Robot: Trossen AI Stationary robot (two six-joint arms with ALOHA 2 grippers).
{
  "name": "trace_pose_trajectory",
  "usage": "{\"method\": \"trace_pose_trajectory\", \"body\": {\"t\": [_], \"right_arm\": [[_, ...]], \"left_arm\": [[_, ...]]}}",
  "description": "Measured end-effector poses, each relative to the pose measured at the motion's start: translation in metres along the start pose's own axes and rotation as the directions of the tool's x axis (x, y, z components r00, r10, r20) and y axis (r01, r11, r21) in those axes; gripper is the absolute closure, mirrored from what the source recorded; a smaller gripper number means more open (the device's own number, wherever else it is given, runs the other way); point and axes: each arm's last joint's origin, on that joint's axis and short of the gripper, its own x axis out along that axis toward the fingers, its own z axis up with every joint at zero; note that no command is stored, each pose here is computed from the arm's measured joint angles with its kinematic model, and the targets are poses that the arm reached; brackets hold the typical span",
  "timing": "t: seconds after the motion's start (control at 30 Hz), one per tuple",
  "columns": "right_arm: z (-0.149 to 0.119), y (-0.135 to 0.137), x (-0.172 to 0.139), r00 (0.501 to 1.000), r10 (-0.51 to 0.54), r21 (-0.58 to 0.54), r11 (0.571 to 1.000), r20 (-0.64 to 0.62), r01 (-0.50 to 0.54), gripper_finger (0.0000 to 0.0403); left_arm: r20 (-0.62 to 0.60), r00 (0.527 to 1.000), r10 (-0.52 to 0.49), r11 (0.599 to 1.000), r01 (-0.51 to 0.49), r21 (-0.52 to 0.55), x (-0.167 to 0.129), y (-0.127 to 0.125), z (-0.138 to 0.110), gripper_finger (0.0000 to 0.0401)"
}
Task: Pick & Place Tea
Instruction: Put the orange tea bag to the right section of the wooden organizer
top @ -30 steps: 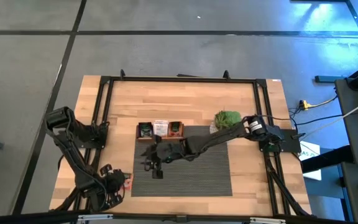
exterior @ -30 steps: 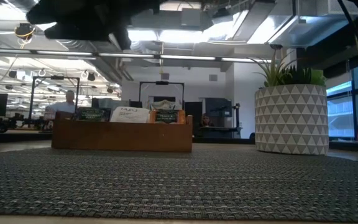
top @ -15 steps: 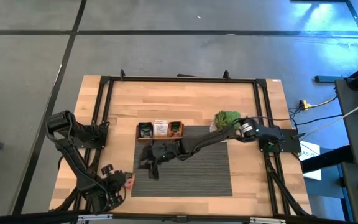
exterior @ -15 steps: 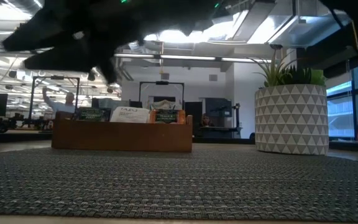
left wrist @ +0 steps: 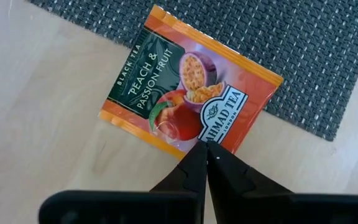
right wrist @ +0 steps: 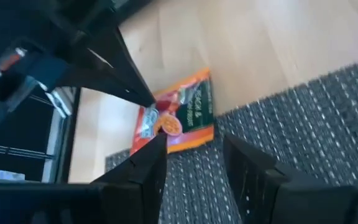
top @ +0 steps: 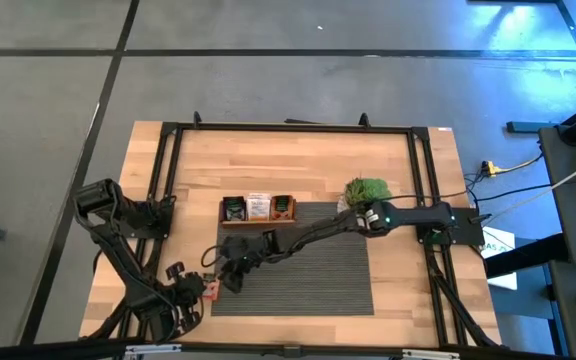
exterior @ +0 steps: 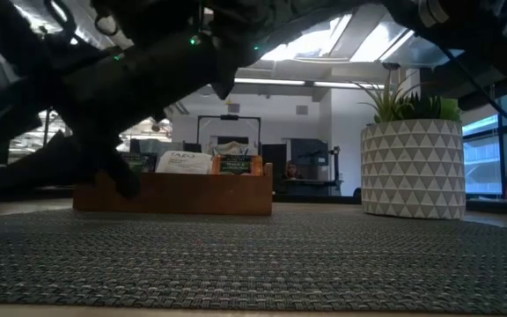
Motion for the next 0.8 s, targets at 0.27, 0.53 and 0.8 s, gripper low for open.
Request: {"method": "trace_pose_trajectory", "body": {"t": [0.27, 0.53, 0.8], "right_arm": [[-0.004, -0.004, 0.008, 1.000, -0.004, 0.083, 0.997, -0.008, 0.004, 0.0244], [-0.003, -0.006, 0.008, 1.000, -0.022, 0.129, 0.991, -0.003, 0.022, 0.0244], [-0.005, -0.008, 0.008, 0.999, -0.037, 0.137, 0.990, -0.030, 0.041, 0.0259]], "left_arm": [[0.010, 1.000, 0.009, 1.000, -0.009, -0.018, 0.003, 0.000, 0.005, 0.0395], [0.027, 0.999, 0.021, 1.000, -0.021, -0.001, 0.006, 0.000, 0.013, 0.0391], [0.035, 0.999, 0.029, 1.000, -0.029, -0.013, 0.008, 0.001, 0.017, 0.0394]]}}
